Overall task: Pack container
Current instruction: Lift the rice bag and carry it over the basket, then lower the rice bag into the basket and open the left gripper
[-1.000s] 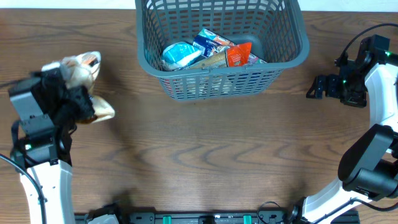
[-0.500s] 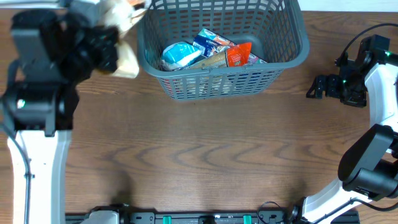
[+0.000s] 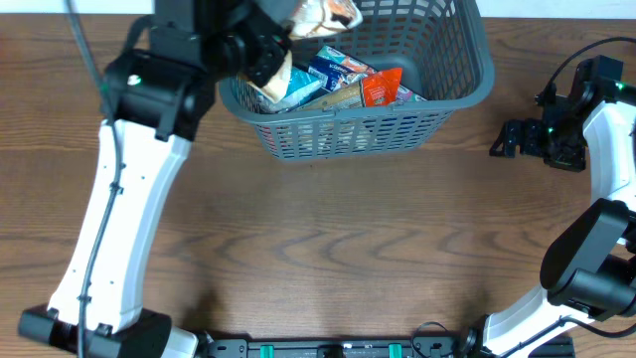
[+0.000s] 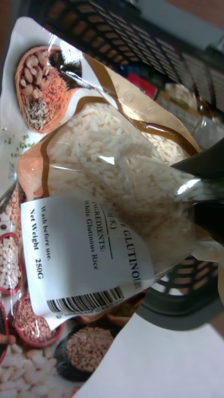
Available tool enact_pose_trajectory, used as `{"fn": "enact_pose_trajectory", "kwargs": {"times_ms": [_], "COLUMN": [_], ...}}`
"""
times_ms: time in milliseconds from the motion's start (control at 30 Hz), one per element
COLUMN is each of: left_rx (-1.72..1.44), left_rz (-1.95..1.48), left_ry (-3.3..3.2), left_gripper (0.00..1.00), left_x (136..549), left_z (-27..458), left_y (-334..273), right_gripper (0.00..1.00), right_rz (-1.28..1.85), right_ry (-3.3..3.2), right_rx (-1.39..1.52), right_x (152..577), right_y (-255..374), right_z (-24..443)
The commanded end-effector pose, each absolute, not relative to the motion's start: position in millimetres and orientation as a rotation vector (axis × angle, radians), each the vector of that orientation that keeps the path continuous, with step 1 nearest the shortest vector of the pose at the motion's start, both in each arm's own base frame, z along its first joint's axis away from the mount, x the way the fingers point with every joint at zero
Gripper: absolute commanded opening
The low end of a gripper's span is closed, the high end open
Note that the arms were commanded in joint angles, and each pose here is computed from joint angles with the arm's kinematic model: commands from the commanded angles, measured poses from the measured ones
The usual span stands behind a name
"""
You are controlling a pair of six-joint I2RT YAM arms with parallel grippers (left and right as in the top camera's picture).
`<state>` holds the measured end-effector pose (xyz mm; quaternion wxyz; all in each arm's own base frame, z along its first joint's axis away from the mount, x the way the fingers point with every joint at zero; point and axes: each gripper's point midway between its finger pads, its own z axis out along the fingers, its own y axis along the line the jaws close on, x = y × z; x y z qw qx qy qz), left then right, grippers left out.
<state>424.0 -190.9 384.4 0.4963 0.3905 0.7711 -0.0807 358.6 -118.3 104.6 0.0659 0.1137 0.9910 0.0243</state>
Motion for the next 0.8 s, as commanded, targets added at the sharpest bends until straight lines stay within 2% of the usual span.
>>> {"fn": "enact_pose_trajectory", "kwargs": {"times_ms": [0,433,767], "left_rx": [1.023,1.136,1.212], "left_rz": [-0.041,0.072,0.055], "left_ry": [1.765,1.757,1.864], "left_gripper": [0.05,0.06,0.06], "left_x": [434,483,498], "left_z": [401,347,288], "left_y": [-196,-221,-227], "right_gripper": [0.99,0.99,0.99], "right_rz": [0.073,0.074,0.074], "right_ry": [2.991,2.994,2.994], "right_rx": [0.307,0.308,0.308], "right_x": [359,358,358], "right_y": [-115,-114,-114], "right_z": [106,106,106]}}
